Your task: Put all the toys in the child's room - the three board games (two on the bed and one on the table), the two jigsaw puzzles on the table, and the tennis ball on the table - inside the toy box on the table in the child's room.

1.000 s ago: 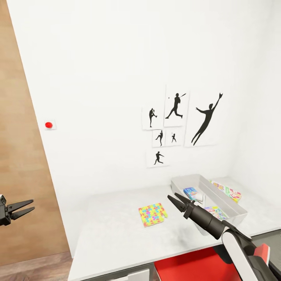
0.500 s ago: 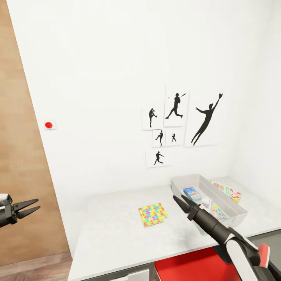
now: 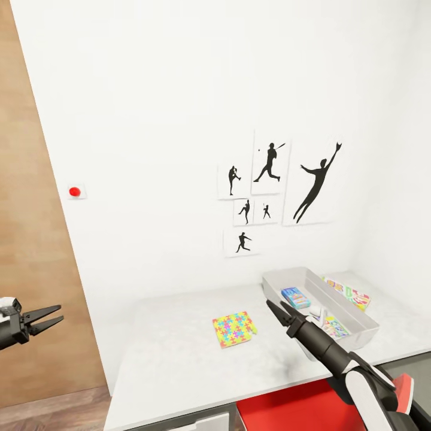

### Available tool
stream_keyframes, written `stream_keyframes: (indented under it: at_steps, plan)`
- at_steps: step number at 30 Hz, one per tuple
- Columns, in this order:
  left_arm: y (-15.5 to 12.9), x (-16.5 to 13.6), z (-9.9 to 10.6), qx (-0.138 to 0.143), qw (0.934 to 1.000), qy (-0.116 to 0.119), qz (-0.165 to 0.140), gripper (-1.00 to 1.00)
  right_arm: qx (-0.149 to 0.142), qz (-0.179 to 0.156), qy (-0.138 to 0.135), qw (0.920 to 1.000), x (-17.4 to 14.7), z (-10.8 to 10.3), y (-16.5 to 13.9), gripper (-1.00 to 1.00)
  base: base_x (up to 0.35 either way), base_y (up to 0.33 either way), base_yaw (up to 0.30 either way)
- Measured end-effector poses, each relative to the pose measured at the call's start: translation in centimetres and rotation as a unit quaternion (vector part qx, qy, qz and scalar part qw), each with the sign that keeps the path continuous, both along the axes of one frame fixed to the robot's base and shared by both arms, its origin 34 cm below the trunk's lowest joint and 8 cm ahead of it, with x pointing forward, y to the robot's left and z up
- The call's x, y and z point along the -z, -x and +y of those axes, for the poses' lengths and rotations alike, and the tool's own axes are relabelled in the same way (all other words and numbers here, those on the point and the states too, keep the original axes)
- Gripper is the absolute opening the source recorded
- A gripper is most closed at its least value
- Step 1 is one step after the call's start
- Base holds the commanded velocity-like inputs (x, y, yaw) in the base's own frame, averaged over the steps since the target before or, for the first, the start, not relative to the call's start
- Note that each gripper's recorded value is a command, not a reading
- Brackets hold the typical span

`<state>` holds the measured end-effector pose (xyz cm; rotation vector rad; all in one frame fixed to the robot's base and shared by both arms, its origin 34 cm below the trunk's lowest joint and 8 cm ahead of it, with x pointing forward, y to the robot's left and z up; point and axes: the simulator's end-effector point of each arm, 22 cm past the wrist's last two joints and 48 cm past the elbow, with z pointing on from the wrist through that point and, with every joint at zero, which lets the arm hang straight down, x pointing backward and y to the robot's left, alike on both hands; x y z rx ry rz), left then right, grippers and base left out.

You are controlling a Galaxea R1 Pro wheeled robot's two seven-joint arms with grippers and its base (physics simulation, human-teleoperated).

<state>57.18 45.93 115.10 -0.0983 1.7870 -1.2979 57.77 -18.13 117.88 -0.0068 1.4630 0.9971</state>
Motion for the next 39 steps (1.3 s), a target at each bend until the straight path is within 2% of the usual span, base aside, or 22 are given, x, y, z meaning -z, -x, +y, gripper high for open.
stream_keyframes:
  at_steps: [31, 34, 39]
  plan:
    - [-0.1, 0.2, 0.0, -0.001, 1.0000, 0.001, 0.001, 1.00, 0.058, 0.057, 0.019, 0.9965, 2.7, -1.4, -1.8, 1.00, 0.050, 0.000, 0.000]
    - [-0.1, 0.3, 0.0, -0.001, 1.0000, 0.001, 0.003, 1.00, 0.060, 0.070, 0.021, 0.9955, 3.4, -1.5, -1.9, 1.00, 0.021, 0.000, 0.000]
    - [-0.2, 0.6, 0.0, 0.000, 1.0000, 0.000, 0.007, 1.00, 0.060, 0.120, 0.028, 0.9906, 5.2, -1.1, -2.7, 1.00, 0.008, 0.000, 0.000]
